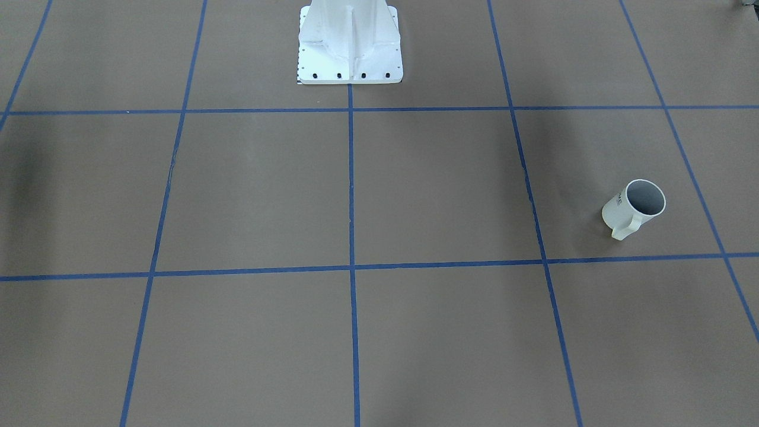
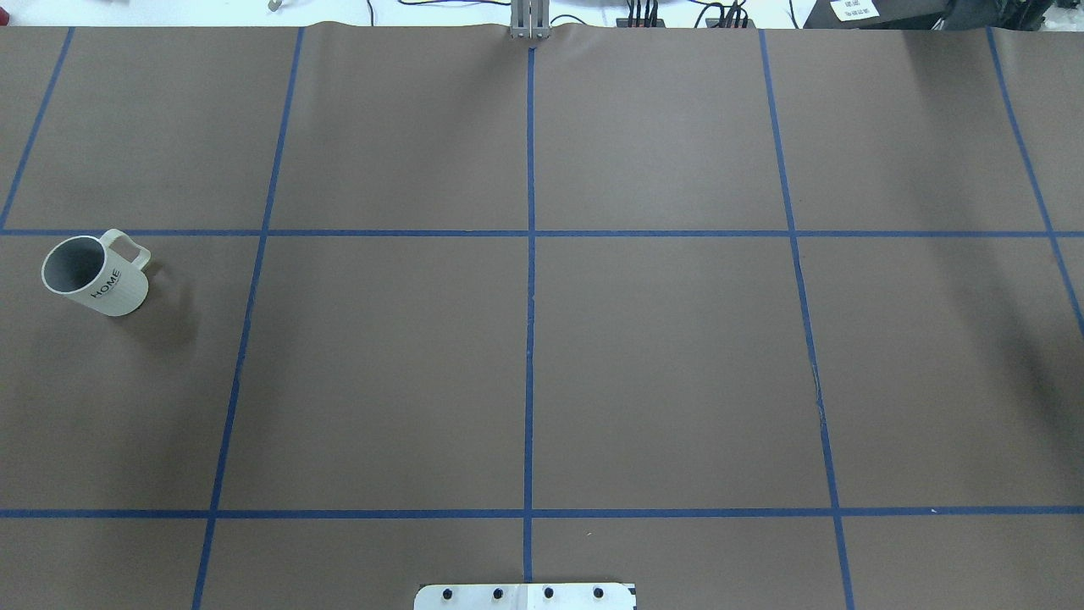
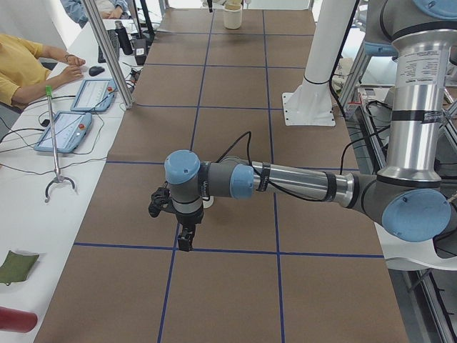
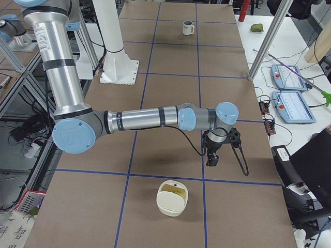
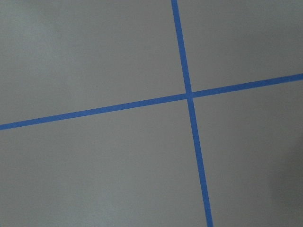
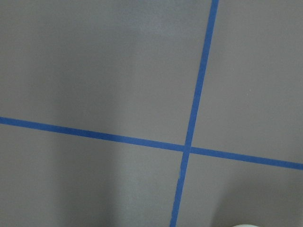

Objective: Left arm hands cup to right arm to dump lemon

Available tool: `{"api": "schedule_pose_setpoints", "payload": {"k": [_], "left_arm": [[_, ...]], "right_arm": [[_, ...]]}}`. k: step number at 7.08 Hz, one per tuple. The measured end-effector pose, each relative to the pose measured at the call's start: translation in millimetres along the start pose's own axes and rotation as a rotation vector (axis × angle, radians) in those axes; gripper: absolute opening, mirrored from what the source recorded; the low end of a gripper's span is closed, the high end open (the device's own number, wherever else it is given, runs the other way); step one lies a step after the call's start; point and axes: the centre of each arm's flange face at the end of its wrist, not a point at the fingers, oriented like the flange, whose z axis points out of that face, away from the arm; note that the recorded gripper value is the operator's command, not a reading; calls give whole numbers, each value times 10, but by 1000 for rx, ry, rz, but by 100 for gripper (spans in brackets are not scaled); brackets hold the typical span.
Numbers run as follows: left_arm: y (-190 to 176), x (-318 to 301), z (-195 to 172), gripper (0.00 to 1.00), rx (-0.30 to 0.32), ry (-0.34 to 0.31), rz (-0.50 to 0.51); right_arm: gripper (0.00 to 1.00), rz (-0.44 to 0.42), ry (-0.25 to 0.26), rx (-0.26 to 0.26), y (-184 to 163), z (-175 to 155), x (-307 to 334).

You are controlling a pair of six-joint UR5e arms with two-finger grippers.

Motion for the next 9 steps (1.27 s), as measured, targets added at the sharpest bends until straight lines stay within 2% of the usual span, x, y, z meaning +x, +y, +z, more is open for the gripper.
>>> {"api": "schedule_pose_setpoints", "payload": {"k": [3,9], "left_arm": [[17,100,11,100,15,106,4],[48,42,88,100,0,112,-12]], "right_arm": [[100,2,1,-2,125,113,96],[100,1,8,0,145,112,102]]}}
